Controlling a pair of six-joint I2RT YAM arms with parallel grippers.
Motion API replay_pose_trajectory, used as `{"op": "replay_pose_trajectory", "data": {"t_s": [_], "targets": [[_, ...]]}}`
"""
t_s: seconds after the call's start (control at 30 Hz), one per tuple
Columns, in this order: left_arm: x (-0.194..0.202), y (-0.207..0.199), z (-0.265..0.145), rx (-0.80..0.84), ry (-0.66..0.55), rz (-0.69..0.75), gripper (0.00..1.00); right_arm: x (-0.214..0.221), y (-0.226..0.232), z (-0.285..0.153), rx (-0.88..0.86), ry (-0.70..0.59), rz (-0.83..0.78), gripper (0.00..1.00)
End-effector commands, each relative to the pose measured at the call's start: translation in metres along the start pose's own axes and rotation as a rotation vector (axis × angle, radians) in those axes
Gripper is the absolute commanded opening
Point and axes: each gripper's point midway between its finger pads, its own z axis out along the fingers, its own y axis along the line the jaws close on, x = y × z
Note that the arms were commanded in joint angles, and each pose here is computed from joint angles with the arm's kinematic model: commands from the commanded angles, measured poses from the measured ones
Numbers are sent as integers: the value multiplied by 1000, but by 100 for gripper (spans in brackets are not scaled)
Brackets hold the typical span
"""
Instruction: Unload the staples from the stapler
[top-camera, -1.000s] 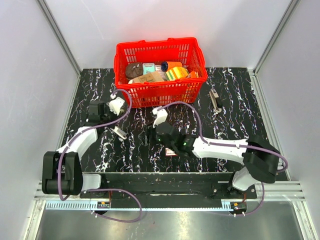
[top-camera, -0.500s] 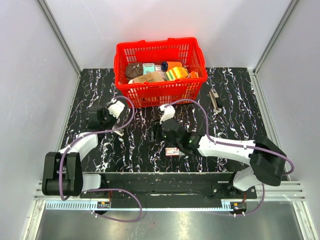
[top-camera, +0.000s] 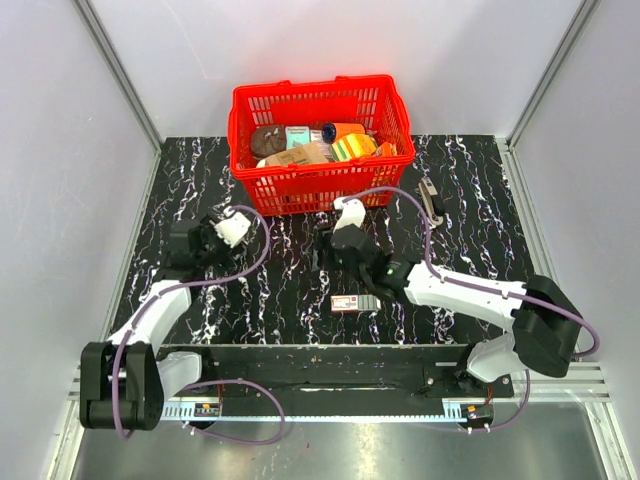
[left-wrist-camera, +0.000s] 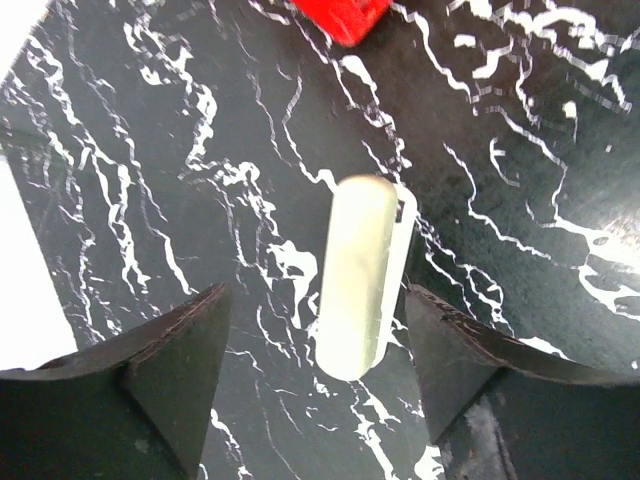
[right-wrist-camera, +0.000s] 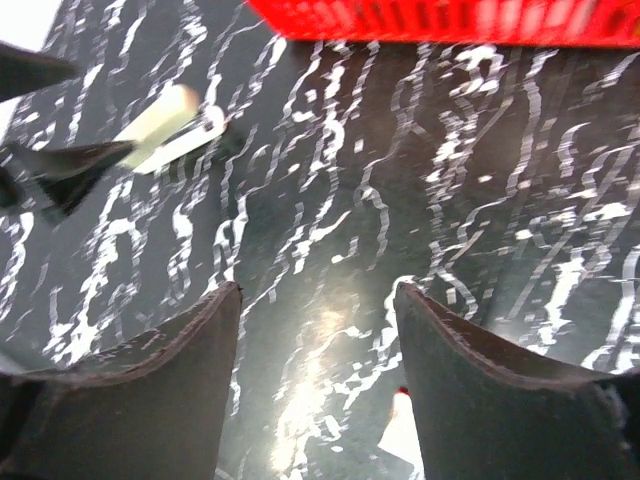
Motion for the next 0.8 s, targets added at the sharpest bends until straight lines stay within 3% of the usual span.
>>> {"op": "replay_pose_trajectory", "data": {"t_s": [0.0, 0.07, 0.23, 0.4, 0.67, 0.77], "targets": [[-53, 23, -23, -8, -105, -21, 77, -56, -46, -6, 209, -104, 23, 73], [-65, 28, -33, -8, -110, -32, 89, -65, -86, -6, 370, -99, 30, 78], [-89, 31, -59, 52, -91, -104, 99, -99, -191, -24, 697, -142, 112, 90], [-108, 29, -81, 123, -58, -194, 99, -120, -253, -32, 854, -134, 111, 92], [-112, 24, -97, 121, -79, -185, 99, -107, -338, -12, 960, 47, 154, 94], [-97, 23, -90, 119, -9, -207, 99, -103, -354, -4, 989, 105, 127, 93]]}}
